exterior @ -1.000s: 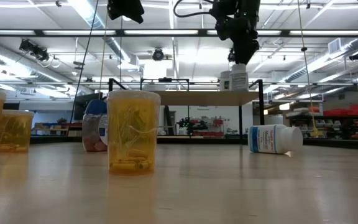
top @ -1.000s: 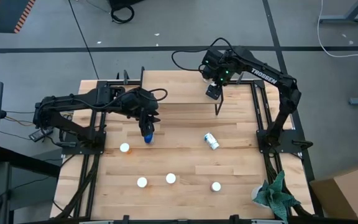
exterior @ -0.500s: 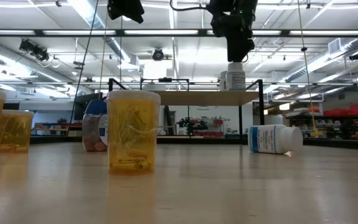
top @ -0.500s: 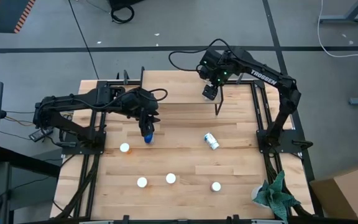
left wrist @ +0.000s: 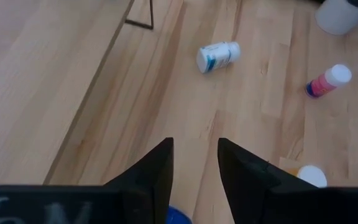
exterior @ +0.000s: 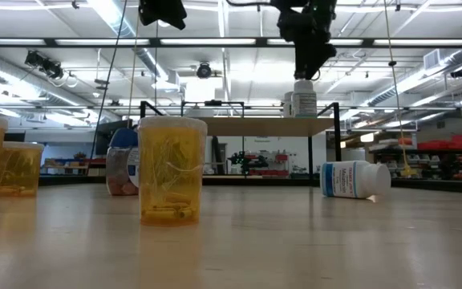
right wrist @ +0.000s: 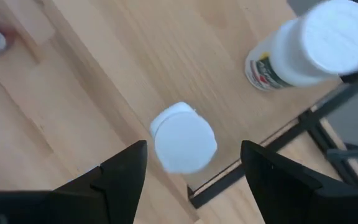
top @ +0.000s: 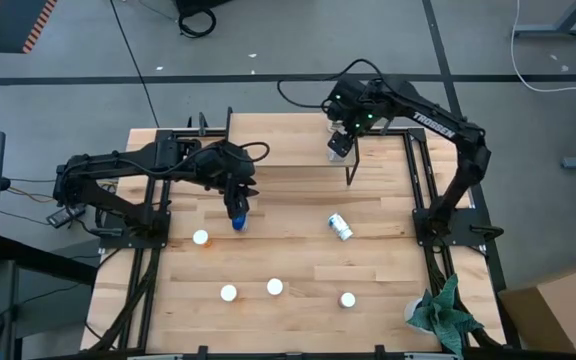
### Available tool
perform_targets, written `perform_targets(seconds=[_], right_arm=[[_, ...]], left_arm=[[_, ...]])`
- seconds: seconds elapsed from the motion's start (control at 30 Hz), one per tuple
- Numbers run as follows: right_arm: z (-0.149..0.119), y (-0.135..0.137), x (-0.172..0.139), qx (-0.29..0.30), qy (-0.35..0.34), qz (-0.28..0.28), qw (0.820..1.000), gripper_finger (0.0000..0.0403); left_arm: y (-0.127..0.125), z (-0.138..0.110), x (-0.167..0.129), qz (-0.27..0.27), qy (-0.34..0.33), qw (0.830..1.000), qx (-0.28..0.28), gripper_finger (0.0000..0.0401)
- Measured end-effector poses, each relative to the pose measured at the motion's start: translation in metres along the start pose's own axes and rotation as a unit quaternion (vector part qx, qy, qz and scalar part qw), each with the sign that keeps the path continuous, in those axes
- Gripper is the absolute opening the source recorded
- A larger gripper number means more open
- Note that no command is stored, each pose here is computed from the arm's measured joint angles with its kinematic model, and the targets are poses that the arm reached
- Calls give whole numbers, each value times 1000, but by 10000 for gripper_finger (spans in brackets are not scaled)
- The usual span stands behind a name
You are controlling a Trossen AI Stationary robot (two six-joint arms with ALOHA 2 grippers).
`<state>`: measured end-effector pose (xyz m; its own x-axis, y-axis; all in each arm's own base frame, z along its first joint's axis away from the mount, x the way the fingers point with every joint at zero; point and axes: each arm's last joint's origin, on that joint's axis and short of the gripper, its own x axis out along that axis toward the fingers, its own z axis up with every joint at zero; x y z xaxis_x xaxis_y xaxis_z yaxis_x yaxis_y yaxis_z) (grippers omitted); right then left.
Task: Pick and place medicine bottles onto shelf by color
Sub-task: Put the bottom right orange medicine bottle on the shelf
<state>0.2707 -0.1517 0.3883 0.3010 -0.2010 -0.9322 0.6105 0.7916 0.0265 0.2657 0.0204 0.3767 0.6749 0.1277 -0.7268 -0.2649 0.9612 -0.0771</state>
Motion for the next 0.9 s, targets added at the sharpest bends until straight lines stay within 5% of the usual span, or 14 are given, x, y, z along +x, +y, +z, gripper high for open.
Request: perform_targets(seconds=[0.23,0.4,0.57,0.73,0.9], right_arm=[[-20,7,-35,88,-33,16,995,266],[-31,35,-43,99,-44,28,994,266],[-42,71,-47,92,-52,34,994,266],[-53,98,-51,92,-81,20,992,266],[-63,115,-54,101,-87,28,991,266]], left_arm=[[-3,15,6,-5,-66,998,5,152],[5,2,14,27,16,998,-53,177],[9,-21,11,69,126,978,-153,206],[11,-27,13,100,157,953,-241,237],[7,-29,27,113,180,941,-263,268]])
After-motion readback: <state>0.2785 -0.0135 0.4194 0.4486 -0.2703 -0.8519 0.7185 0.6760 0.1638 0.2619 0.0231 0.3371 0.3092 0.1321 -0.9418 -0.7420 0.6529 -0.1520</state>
